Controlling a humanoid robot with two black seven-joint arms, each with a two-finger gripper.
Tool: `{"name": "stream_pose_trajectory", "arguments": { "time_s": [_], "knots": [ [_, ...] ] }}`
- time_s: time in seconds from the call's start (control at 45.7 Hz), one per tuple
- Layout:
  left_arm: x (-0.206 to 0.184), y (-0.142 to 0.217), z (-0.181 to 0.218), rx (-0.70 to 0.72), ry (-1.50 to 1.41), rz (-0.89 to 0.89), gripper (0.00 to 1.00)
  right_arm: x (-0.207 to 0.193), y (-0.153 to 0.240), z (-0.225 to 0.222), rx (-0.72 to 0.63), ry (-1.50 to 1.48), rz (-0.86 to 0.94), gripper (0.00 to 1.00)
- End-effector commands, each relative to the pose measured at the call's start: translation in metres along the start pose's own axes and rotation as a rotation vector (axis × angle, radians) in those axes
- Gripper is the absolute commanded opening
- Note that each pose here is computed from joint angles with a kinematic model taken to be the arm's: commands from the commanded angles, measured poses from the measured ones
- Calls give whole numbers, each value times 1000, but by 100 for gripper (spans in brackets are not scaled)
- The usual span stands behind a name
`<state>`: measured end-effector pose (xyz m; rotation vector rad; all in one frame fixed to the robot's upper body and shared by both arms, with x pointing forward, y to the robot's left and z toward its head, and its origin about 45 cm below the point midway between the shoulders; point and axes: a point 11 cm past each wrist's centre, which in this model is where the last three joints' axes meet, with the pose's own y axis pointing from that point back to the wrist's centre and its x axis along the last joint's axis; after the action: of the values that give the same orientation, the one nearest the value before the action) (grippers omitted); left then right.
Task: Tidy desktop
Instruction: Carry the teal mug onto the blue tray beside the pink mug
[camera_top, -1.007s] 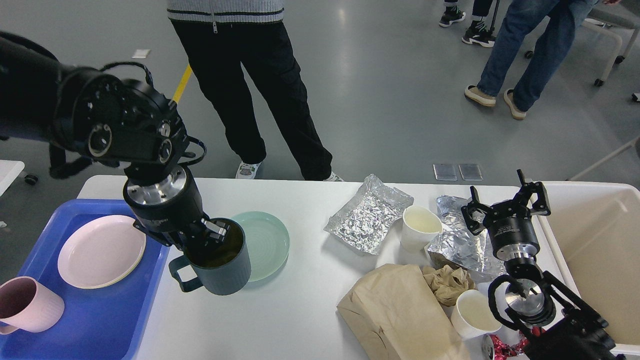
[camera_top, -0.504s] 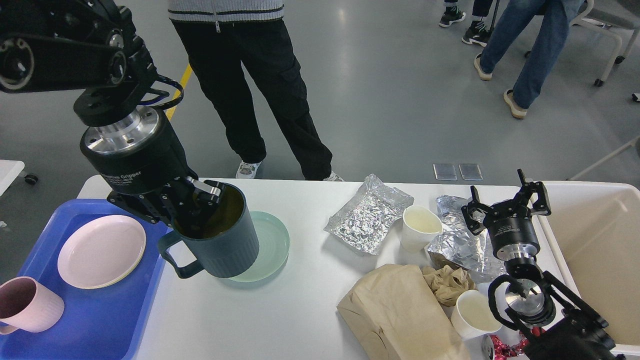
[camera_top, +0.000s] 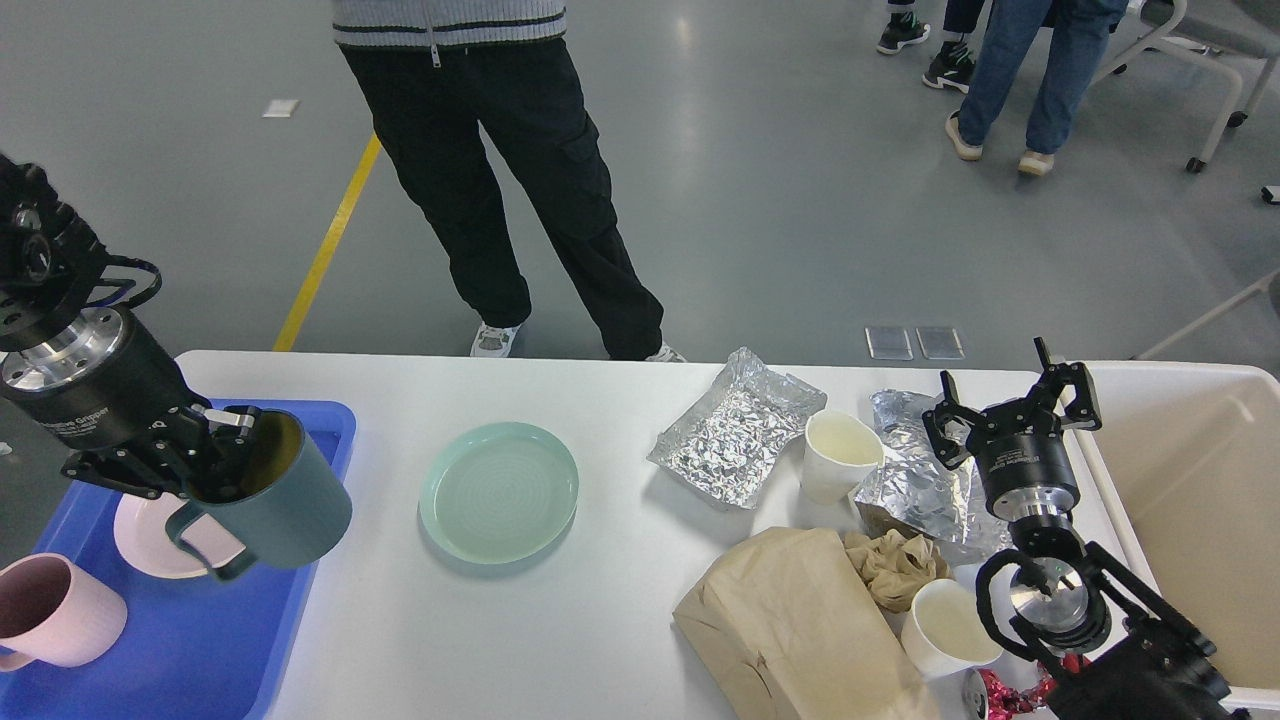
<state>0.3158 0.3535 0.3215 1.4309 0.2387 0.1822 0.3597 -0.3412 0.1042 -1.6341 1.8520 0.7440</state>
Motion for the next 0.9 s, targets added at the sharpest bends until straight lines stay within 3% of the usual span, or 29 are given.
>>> {"name": "stream_pose_trajectory", "arguments": {
  "time_s": [0.0,0.153,0.372,0.613,0.876],
  "knots": [
    [10,-29,-54,11,111,-3,0,0,0,0,0,-1,1,100],
    [17,-65,-104,8,206,14,0,0,0,0,-1,0,0,100],
    [10,-125,-140,33,233,-28,1,0,0,0,0,-1,1,100],
    [11,-137,-177,83,270,20,2,0,0,0,1,0,0,100],
    [17,-143,-178,72,272,50,2,1,0,0,1,1,1,100]
  ]
}}
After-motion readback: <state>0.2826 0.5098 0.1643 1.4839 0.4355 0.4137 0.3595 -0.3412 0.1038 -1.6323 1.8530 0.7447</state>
